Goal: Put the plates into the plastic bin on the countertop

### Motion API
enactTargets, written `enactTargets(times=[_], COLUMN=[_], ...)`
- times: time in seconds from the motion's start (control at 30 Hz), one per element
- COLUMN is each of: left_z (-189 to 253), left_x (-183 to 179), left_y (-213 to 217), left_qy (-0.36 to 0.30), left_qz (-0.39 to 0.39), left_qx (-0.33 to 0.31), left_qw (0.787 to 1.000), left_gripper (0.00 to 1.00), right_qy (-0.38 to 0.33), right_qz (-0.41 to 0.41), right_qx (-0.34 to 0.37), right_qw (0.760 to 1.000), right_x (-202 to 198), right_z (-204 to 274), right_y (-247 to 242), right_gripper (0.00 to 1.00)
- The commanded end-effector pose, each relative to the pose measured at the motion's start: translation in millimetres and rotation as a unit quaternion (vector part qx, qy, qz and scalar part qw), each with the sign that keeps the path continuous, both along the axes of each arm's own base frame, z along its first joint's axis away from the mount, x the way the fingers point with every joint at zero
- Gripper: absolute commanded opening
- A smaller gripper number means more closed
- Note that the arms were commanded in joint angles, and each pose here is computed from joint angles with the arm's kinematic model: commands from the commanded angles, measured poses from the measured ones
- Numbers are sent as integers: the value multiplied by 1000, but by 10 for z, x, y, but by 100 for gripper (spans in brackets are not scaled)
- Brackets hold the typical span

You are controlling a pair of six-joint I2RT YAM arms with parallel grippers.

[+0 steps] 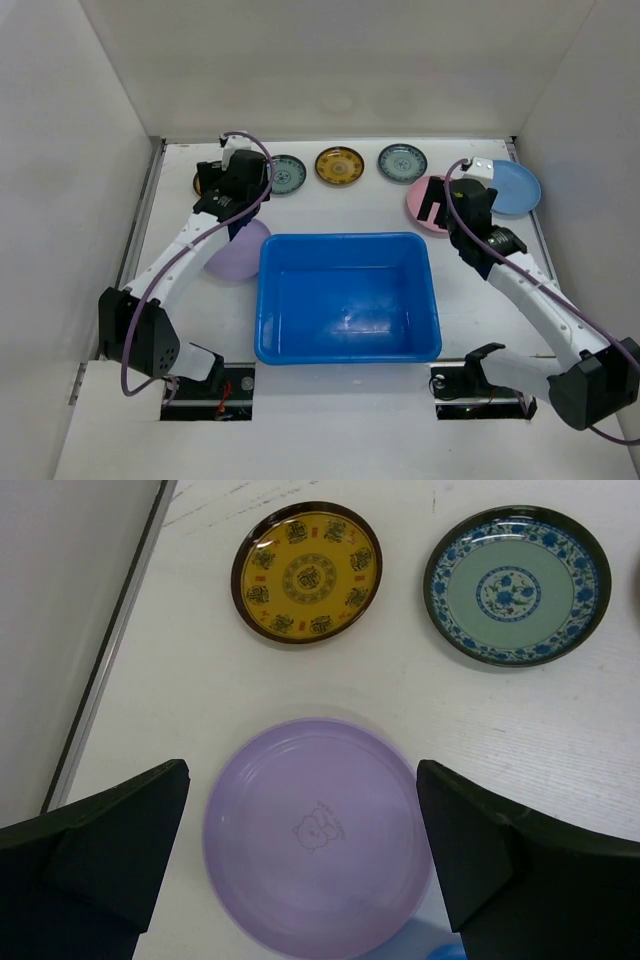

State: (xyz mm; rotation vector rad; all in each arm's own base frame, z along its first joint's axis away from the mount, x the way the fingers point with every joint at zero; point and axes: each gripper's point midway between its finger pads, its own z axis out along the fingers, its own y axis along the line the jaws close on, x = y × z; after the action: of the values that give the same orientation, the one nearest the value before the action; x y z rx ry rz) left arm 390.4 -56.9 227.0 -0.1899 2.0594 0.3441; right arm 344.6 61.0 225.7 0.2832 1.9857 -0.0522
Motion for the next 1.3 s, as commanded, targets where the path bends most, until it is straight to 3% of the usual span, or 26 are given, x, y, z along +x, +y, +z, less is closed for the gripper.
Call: enactTargets(times=[0.0, 0.2, 0.43, 0.57, 0.73, 0.93, 1.27], left_z=[188, 150, -67, -264, -709, -1256, -1672], left_x=[-93, -167, -347, -512, -784, -1028, -1021], left_y=[145, 219, 346, 548, 744, 802, 842], left_qy=[-29, -29, -15, 1, 28, 82, 119], left_qz=[24, 30, 34, 90, 165, 223, 237], left_qx=[10, 13, -35, -97, -215, -288, -264], left_qw=[999, 999, 999, 991, 962, 928, 927], left_gripper=[100, 100, 100, 100, 99, 90, 69], right_qy=[-18, -18, -26, -27, -18, -12, 0], right_qz=[13, 25, 44, 55, 78, 100, 118], right_qx=[10, 10, 21, 27, 32, 39, 57], right_qw=[1000, 999, 998, 998, 996, 994, 991], right_x=[42, 51, 66, 51, 50, 68, 66], right_z=[81, 84, 135, 130, 26, -40, -174], right_y=[119, 207, 321, 390, 531, 676, 788], right_gripper=[100, 100, 100, 100, 100, 100, 100])
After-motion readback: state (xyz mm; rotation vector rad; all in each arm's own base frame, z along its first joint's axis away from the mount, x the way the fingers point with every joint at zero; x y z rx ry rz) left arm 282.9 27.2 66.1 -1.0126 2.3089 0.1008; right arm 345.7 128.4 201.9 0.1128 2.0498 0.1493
